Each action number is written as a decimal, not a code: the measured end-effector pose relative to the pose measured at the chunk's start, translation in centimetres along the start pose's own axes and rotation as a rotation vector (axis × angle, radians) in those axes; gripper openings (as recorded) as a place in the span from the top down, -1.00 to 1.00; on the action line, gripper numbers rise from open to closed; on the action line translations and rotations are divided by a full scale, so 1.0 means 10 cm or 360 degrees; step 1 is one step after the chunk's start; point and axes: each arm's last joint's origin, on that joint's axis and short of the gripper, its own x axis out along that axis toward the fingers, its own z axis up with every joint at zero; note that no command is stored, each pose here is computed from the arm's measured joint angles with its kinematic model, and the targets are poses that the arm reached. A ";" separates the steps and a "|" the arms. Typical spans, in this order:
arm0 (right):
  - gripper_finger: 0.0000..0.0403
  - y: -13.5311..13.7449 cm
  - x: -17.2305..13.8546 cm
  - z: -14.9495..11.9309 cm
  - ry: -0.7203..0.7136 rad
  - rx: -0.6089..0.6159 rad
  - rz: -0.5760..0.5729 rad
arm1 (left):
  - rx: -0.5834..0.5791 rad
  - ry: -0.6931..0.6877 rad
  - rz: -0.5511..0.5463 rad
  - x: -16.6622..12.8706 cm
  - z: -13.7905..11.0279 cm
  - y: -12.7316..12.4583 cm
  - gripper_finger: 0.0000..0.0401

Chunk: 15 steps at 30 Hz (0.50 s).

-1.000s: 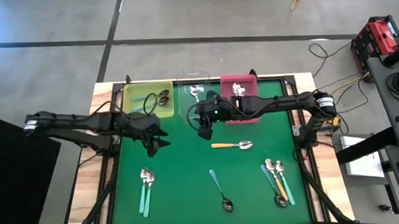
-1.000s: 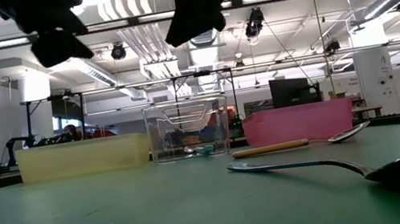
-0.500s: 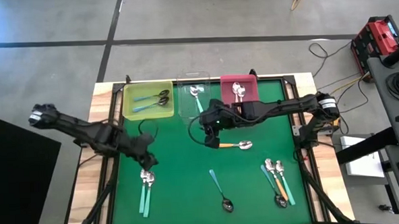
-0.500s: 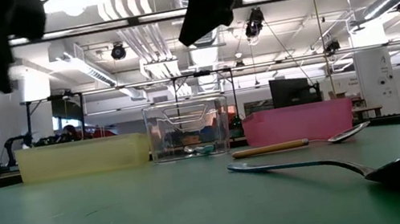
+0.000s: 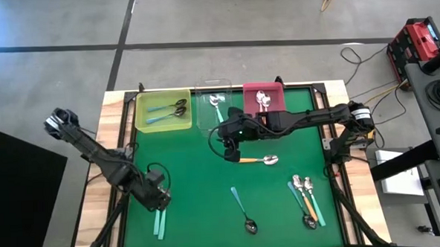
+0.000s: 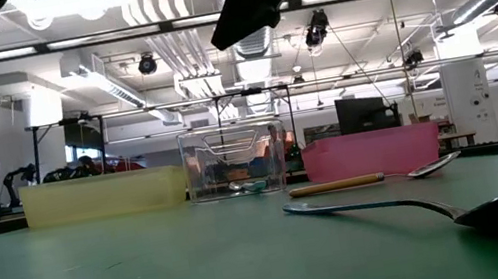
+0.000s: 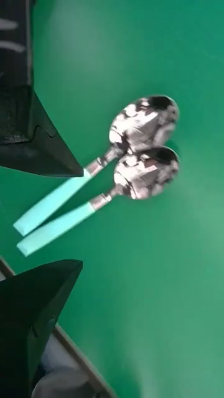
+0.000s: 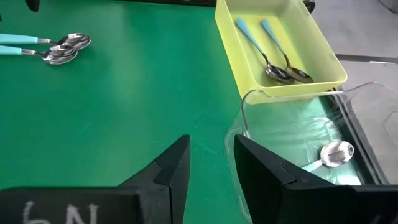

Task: Sort silverware by color (type)
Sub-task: Put the green spoon into the transparent bin

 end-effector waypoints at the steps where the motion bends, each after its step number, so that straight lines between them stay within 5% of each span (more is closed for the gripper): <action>1: 0.42 0.00 0.00 0.00 0.0000 0.0001 0.0000 | -0.0017 0.0003 0.0028 0.03 -0.02 0.00 -0.05; 15: 0.42 0.00 0.00 0.00 0.0001 -0.0001 0.0000 | -0.0163 0.0056 0.0376 0.47 -0.25 0.00 -0.05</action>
